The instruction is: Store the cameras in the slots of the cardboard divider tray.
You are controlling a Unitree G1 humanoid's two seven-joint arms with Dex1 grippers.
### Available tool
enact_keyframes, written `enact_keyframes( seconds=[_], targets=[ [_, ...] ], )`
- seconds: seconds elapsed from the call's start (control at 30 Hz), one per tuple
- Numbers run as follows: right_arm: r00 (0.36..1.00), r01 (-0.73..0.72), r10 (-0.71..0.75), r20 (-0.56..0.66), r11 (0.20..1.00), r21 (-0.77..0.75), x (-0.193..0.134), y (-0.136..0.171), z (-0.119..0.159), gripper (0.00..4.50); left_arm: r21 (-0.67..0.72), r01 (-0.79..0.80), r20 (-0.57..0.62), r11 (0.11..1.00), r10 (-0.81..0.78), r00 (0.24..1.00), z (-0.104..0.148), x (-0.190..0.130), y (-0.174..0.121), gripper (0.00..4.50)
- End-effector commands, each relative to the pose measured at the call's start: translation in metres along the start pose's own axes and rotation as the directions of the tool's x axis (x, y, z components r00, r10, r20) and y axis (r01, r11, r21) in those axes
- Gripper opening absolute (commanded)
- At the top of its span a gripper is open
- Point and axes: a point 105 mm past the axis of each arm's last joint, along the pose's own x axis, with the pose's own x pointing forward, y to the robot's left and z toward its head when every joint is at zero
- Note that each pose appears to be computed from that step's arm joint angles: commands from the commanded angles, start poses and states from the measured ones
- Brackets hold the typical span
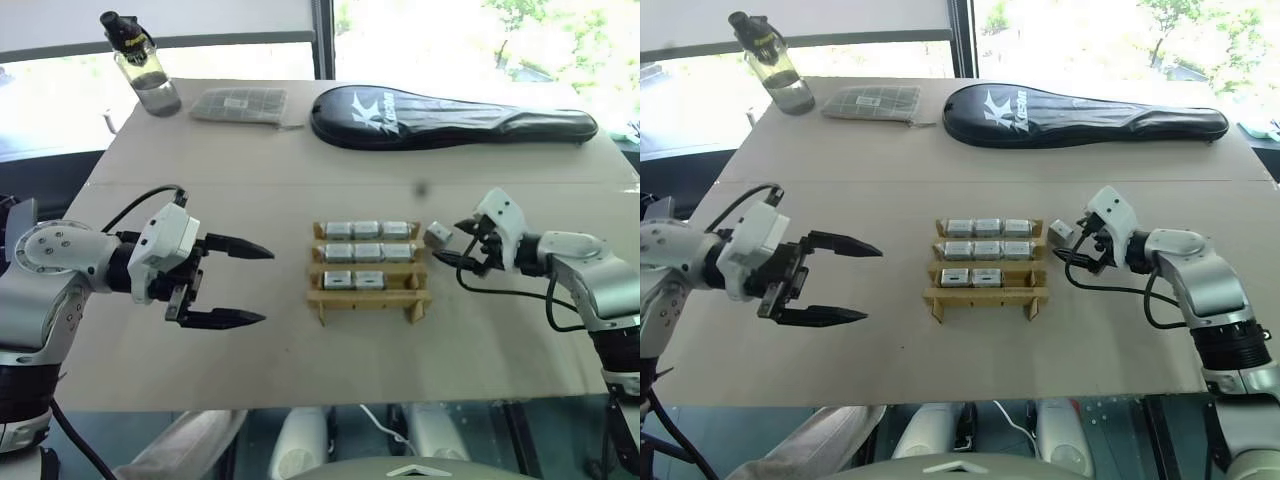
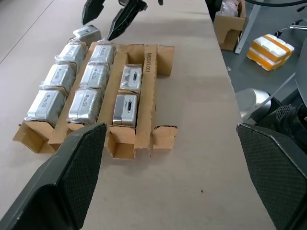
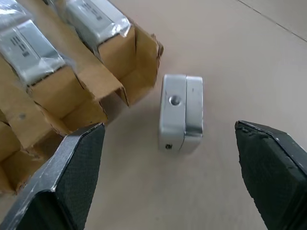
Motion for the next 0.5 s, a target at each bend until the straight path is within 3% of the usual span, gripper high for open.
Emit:
enact_keyframes(
  seconds=[0.03, 0.27, 0.37, 0.5],
  targets=[
    [0.999, 0.039, -0.039, 0.022, 0.999, -0.006, 0.0008, -0.0052, 0.0065, 4.28, 0.032, -0.002, -0.003, 0.999, 0.002, 1.000, 0.0044, -0.0025, 0.0013, 4.50],
    [0.999, 0.029, -0.031, 0.040, 0.999, 0.043, 0.0074, -0.0012, 0.0086, 4.28, 0.036, -0.001, -0.005, 0.999, 0.001, 1.000, 0.0052, -0.0033, 0.0028, 4.50],
    [0.998, 0.040, -0.042, 0.046, 0.998, 0.049, 0.0084, -0.0023, 0.0098, 3.47, 0.035, -0.002, -0.003, 0.999, 0.002, 1.000, 0.0060, -0.0037, 0.0029, 4.50],
    [0.998, 0.045, -0.047, 0.048, 0.998, 0.038, 0.0073, -0.0039, 0.0124, 1.38, 0.034, -0.002, -0.001, 0.999, 0.002, 1.000, 0.0062, -0.0040, 0.0030, 4.50]
  ],
)
